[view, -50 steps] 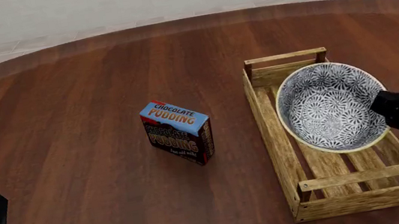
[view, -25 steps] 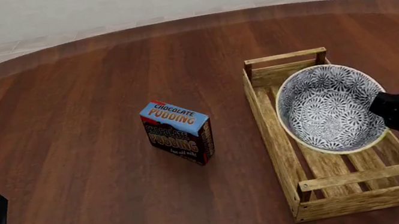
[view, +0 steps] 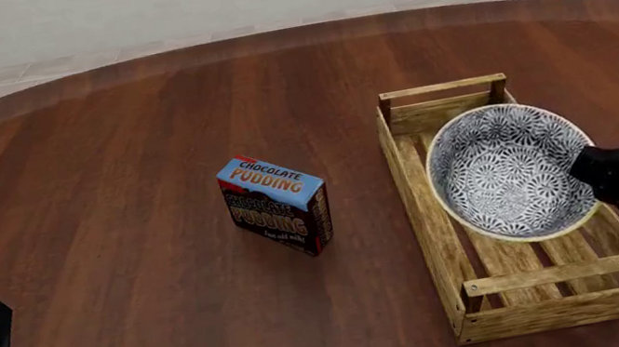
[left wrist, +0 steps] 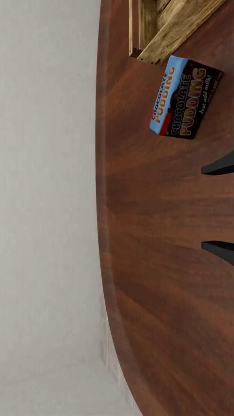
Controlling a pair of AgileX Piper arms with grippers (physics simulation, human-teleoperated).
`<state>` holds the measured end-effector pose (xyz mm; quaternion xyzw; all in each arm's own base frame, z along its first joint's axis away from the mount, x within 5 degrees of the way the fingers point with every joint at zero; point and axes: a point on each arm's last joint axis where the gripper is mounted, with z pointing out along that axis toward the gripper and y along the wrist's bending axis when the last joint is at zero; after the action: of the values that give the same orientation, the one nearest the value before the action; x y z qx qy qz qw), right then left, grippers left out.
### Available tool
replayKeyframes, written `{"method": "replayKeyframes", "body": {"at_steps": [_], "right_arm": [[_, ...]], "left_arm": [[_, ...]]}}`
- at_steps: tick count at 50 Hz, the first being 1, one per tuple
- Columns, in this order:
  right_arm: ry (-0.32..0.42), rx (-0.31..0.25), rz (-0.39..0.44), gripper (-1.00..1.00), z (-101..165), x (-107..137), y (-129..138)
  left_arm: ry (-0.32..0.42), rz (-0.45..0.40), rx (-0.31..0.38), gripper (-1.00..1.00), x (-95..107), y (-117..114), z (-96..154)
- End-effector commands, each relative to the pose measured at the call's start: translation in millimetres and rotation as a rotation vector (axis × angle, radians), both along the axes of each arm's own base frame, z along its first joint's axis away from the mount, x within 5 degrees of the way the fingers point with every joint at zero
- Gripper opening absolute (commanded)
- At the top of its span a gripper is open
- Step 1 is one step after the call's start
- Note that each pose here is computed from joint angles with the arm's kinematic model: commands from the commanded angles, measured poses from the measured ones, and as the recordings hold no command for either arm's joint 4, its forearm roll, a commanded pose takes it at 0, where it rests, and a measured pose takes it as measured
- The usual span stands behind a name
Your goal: Pick up the bowl on the left and put it in the tray.
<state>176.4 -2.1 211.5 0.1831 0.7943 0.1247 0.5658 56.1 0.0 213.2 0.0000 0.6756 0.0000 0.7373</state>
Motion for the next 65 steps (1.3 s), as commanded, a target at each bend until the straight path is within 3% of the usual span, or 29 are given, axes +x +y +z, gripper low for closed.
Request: {"method": "replayKeyframes", "body": {"at_steps": [1, 65], "right_arm": [[-0.007, 0.012, -0.009, -1.00, -0.6, 2.6, -0.5], [0.018, -0.011, -0.001, -1.00, -17.9, 13.2, -0.8]], "left_arm": [[0.000, 0.000, 0.000, 1.00, 0.0, 0.0, 0.0], [0.000, 0.000, 0.000, 1.00, 0.0, 0.0, 0.0]]}}
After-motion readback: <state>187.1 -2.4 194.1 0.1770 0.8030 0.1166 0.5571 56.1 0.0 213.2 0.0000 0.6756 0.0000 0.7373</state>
